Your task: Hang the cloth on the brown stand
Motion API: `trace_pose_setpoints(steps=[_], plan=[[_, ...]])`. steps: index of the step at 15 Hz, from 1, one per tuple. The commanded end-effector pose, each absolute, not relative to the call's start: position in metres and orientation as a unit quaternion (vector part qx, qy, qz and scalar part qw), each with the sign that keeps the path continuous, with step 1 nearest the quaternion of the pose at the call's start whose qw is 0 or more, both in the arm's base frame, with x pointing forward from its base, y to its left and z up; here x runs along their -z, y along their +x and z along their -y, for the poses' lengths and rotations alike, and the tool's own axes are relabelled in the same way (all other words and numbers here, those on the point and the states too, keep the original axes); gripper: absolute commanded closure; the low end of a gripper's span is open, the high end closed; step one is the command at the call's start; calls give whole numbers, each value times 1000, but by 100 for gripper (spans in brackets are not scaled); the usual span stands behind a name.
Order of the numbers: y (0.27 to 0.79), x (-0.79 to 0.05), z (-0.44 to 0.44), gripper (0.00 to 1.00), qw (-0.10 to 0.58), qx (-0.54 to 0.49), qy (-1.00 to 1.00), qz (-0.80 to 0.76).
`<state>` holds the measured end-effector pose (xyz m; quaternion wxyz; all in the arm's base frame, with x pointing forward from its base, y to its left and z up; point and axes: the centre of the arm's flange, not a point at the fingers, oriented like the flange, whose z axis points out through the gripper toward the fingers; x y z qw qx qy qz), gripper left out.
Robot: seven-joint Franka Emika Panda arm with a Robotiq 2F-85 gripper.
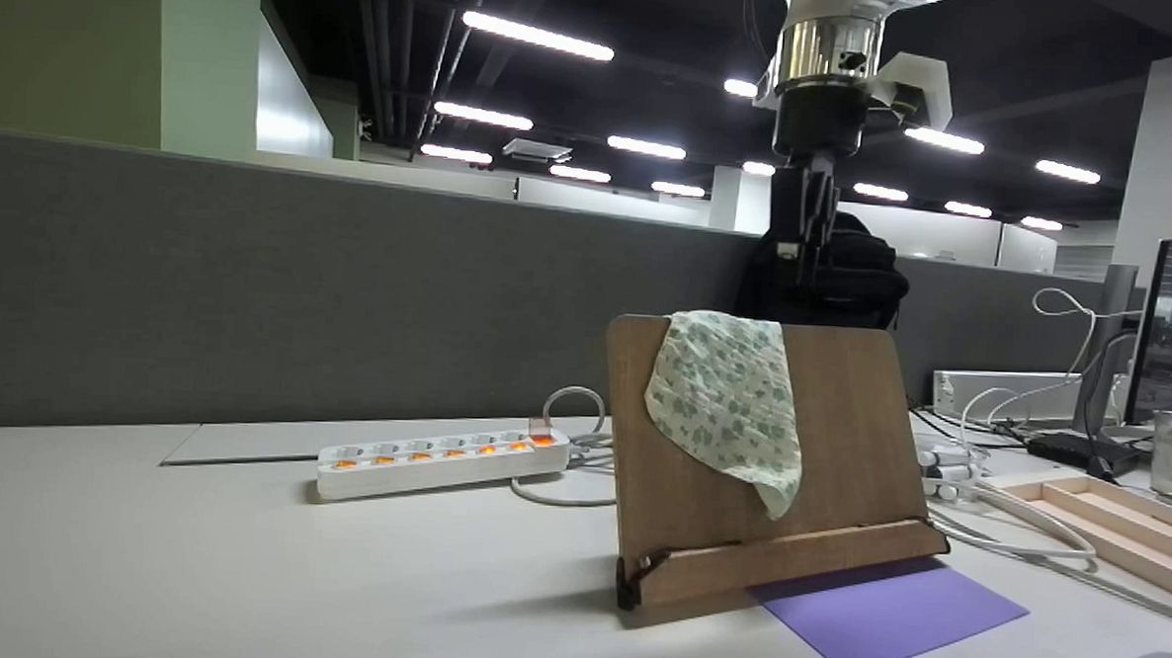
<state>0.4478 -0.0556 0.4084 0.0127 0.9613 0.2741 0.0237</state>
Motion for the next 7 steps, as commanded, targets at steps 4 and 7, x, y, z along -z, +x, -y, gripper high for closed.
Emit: trace_pose_setpoints(steps=[4,7], plan=[[451,-462,27,1,30,-96,957,-271],[451,-483,20,0,36,-124,953,-273]])
